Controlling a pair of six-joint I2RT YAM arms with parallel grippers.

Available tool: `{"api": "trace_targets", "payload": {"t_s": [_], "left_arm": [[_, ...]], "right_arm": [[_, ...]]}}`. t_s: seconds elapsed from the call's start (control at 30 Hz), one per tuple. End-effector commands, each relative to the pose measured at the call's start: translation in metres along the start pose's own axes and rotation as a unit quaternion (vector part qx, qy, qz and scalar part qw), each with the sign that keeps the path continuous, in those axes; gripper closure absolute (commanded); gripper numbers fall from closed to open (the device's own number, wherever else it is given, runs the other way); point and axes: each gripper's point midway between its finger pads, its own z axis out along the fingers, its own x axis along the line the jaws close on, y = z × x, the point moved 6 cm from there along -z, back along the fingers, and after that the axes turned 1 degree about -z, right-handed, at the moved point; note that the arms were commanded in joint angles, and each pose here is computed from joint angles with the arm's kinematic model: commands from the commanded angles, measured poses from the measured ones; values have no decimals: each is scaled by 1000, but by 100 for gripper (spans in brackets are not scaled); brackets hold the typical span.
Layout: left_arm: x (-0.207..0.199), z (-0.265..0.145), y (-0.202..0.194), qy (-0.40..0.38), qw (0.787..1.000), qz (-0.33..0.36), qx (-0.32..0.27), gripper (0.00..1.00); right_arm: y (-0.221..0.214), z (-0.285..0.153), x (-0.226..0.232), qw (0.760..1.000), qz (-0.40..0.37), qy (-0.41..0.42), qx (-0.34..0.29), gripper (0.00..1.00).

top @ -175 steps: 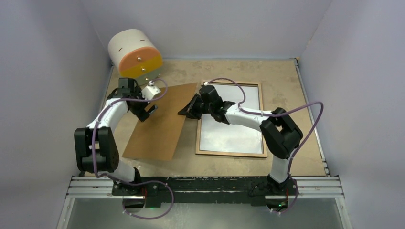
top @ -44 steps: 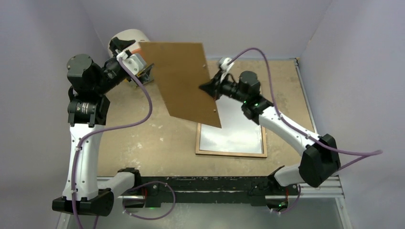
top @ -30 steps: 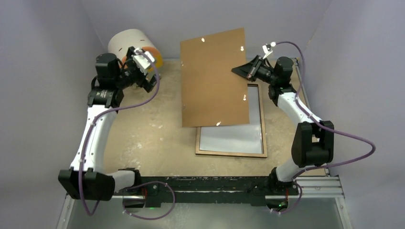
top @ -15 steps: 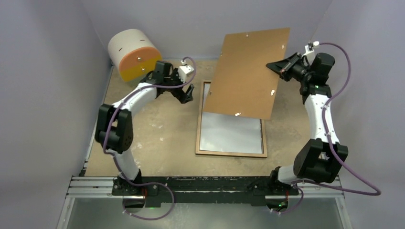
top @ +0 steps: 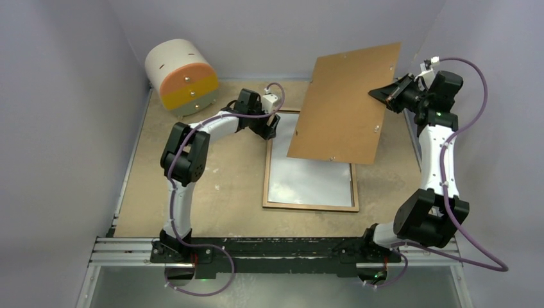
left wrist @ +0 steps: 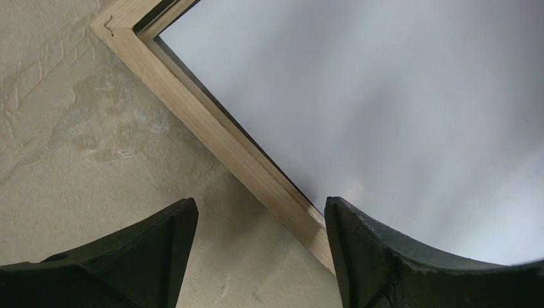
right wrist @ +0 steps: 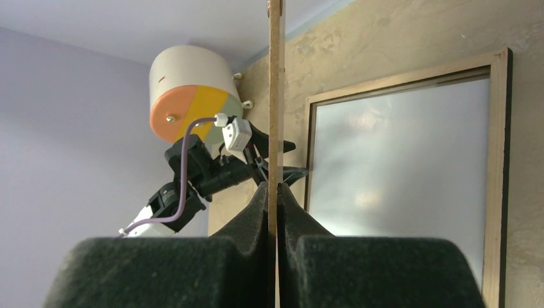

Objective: Put the photo into the frame
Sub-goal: Move the photo frame to the center of the board.

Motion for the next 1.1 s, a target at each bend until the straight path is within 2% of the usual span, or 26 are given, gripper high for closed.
{"api": "trace_targets", "payload": {"t_s": [0.0,0.1,0.3,0.53,0.6,0.73,1.07], "left_arm": [[4,1,17,25,999,2,-33,28],[5,2,6,29,999,7,-23,39],[5,10,-17,27,1000,-3,7,52],[-1,10,-23,7,1000,-16,7,55],[0,9,-26,12,1000,-12,12,60],[9,1,-34,30,999,-9,28,75],[42,-36,-53,48,998,-37,30,78]], "right_arm": [[6,-5,19,999,-28,36,-7,100],[5,-2,12,999,-27,30,-11,100],[1,1,5,999,-18,25,-7,100],[-4,8,-1,1000,-16,19,1,100],[-7,11,-2,1000,-17,17,6,100],[-15,21,-3,999,-20,15,24,100],[-63,55,-13,995,5,32,90,100]]}}
